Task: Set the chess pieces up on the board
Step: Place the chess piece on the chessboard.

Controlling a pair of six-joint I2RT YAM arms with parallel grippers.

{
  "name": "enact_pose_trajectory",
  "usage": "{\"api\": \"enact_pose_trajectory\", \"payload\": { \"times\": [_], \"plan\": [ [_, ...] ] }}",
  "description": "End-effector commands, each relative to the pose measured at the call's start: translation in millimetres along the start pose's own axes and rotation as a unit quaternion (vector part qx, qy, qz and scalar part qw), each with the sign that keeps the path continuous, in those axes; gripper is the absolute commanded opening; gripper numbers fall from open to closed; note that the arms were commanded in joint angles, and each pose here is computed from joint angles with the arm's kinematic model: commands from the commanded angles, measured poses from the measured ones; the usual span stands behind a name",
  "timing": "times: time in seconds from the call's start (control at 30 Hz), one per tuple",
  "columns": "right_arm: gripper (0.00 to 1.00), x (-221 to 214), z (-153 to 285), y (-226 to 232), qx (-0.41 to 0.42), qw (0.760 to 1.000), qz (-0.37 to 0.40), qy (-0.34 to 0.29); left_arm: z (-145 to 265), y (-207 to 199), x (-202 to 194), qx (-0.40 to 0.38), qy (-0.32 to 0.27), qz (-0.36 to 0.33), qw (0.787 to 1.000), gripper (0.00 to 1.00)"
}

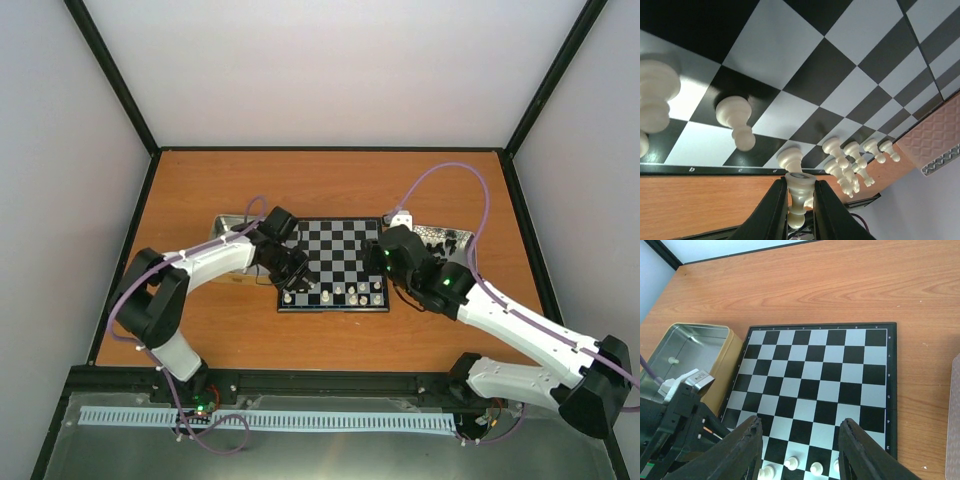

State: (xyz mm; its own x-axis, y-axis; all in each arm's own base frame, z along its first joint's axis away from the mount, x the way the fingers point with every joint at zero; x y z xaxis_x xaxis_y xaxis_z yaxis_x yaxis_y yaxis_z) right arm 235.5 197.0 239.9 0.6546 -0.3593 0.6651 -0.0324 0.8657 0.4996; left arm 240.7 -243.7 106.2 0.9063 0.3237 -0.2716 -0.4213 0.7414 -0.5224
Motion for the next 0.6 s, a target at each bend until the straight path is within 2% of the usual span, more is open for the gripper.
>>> {"api": "enact_pose_trajectory", "payload": {
  "times": [0.0,0.57],
  "plan": [
    [0.44,6,5,-8,-0.012,1.0,-0.009,-0.021,-2,-8,2,0.013,-0.001,-0.014,1.0,0.04],
    [0.44,6,6,-21,-0.019,0.999,-0.02,-0.029,-19,4,5,0.084,0.019,-0.006,0.996,0.05]
  ]
}}
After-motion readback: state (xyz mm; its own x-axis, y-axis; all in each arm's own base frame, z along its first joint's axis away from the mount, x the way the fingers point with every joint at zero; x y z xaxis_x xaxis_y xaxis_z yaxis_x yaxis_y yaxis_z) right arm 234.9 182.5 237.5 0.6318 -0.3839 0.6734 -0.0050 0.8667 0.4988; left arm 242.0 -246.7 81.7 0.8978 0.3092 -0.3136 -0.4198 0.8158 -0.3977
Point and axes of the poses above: each gripper's point midway between its finger pads, its own z axis back along the fingers, its own y axis along the line the jaws close on, x = y × z, the point moved 4 cm from there along z, back along the fingers, and after that the axes turned 14 degrees about -z, right-handed, at the moved point
